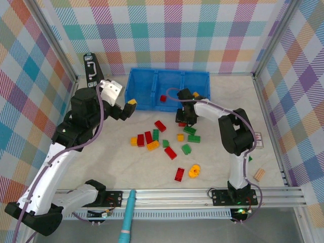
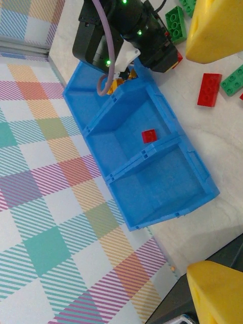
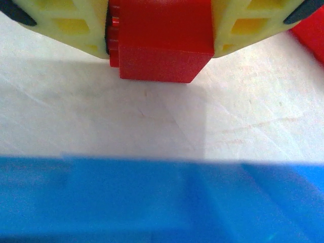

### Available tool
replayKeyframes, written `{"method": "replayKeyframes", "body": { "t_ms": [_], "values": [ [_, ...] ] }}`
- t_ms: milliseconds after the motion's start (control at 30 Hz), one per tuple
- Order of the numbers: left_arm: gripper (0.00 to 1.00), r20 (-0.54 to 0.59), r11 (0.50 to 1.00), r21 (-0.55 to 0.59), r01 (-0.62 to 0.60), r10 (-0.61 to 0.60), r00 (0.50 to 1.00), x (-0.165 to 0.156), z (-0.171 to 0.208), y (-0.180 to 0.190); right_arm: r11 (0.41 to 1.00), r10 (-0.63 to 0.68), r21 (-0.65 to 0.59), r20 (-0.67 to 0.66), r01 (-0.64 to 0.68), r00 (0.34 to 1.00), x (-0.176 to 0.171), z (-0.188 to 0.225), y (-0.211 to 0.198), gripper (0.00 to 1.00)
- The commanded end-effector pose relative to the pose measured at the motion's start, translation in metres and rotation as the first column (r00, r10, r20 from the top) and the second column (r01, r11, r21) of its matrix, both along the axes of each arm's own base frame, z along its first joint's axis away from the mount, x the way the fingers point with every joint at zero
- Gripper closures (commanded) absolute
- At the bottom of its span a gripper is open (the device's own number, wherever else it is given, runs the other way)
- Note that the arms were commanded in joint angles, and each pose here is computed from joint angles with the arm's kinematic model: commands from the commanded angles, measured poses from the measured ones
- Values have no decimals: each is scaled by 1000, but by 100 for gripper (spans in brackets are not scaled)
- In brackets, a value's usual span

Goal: Sort the legos into containers by color
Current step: Pick up the lego from the center of the table, then place the lego in the container.

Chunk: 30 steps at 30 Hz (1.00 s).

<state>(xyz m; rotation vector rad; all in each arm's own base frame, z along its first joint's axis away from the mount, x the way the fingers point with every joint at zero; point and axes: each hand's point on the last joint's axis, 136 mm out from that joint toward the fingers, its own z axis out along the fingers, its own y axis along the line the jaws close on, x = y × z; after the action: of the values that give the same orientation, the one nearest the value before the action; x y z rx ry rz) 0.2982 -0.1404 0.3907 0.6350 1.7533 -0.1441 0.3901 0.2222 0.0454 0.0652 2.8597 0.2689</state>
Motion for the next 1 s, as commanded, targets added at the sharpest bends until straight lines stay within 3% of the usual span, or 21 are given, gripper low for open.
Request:
{"method": "replayKeyframes", "body": {
  "t_ms": [0,167,300,433,567,700,967],
  "values": [
    [0,-18,1000,-19,11,-11,1000,-3,2,-1,999,31,-14,52,-31,998,-7,45,-9,66],
    [0,-19,1000,-3,-1,1,1000,0,1,1,984,178,-59,207,-169,962,16,107,6,67],
    [0,5,1000,-6,-7,7,1000,-1,3,3,943,331,-151,388,-295,860,56,163,23,67],
    [0,16,1000,-7,-10,10,1000,-2,5,4,904,428,-231,460,-360,778,94,186,44,67],
    [0,21,1000,-2,-18,19,1000,-2,7,6,863,503,-330,504,-382,702,129,180,58,67],
    [0,23,1000,11,-25,25,999,1,8,7,835,544,-400,498,-378,675,152,159,67,67],
    [0,13,1000,15,-22,22,1000,5,3,5,782,605,-462,406,-418,685,159,109,73,64]
  ]
}}
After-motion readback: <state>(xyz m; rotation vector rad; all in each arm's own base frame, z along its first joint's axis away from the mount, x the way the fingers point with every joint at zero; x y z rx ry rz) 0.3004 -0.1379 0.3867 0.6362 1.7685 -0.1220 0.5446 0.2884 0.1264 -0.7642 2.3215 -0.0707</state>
